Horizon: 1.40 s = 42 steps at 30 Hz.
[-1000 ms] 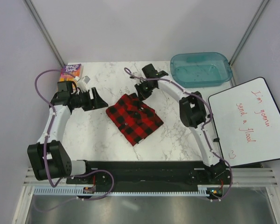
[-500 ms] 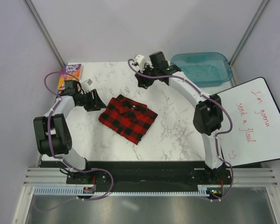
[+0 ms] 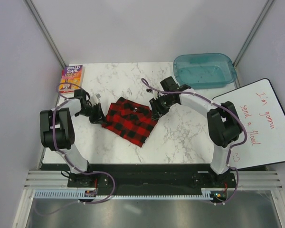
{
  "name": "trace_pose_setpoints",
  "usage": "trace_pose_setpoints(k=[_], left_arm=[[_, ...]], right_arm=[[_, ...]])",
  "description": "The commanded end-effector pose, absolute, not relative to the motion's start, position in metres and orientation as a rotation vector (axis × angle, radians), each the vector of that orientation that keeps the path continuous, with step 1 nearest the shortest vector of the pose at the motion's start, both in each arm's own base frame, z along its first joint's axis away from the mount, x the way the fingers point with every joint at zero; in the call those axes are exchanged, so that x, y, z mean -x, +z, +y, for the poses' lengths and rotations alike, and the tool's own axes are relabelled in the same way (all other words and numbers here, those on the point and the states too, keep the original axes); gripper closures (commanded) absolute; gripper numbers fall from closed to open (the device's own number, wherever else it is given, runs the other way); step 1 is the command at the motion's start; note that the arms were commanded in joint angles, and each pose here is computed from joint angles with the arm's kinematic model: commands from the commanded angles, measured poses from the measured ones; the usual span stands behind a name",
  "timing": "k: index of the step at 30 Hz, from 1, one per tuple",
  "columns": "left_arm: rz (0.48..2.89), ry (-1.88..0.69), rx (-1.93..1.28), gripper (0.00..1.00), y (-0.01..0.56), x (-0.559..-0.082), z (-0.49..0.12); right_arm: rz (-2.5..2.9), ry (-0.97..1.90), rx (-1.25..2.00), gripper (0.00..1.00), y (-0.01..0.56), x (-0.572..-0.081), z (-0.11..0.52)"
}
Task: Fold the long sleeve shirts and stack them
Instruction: Fold the shirt
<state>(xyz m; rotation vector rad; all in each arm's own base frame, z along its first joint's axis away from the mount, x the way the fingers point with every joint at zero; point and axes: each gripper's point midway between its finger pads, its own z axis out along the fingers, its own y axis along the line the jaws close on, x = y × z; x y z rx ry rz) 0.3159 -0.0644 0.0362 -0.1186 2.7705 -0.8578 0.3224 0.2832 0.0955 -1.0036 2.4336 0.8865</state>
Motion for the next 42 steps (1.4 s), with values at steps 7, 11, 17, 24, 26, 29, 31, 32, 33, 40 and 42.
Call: trace_pose_setpoints(k=[7, 11, 17, 24, 26, 29, 31, 32, 33, 40, 42], left_arm=[[2.735, -1.062, 0.136, 0.98, 0.084, -0.266, -0.1], [2.663, -0.892, 0.151, 0.76, 0.094, -0.29, -0.077], [2.534, -0.755, -0.013, 0.5, 0.112, -0.358, -0.051], [2.552, -0.849, -0.094, 0.44, 0.092, -0.377, -0.058], [2.575, -0.861, -0.09, 0.44, 0.082, -0.378, -0.059], [2.585, -0.889, -0.099, 0.44, 0.075, -0.379, -0.064], [2.59, -0.901, -0.116, 0.46, 0.071, -0.381, -0.067], [2.589, -0.908, -0.124, 0.47, 0.07, -0.382, -0.068], [2.585, -0.914, -0.142, 0.5, 0.07, -0.383, -0.072], [2.53, -0.923, -0.294, 0.79, 0.076, -0.395, -0.087], [2.49, -0.918, -0.353, 0.88, 0.084, -0.399, -0.091]], right_arm=[[2.519, 0.585, 0.969, 0.67, 0.031, -0.397, 0.265], [2.412, 0.525, 0.932, 0.67, 0.061, -0.449, 0.27], [2.364, 0.521, 0.941, 0.65, 0.087, -0.447, 0.264], [2.379, 0.711, 0.85, 0.58, 0.119, -0.414, 0.274], [2.404, 0.742, 0.834, 0.55, 0.114, -0.408, 0.276], [2.433, 0.765, 0.834, 0.51, 0.102, -0.404, 0.277], [2.46, 0.772, 0.837, 0.49, 0.089, -0.404, 0.276], [2.477, 0.78, 0.842, 0.48, 0.08, -0.403, 0.277], [2.484, 0.785, 0.843, 0.46, 0.077, -0.404, 0.277], [2.505, 0.81, 0.865, 0.47, 0.059, -0.404, 0.275], [2.514, 0.806, 0.875, 0.51, 0.052, -0.404, 0.275]])
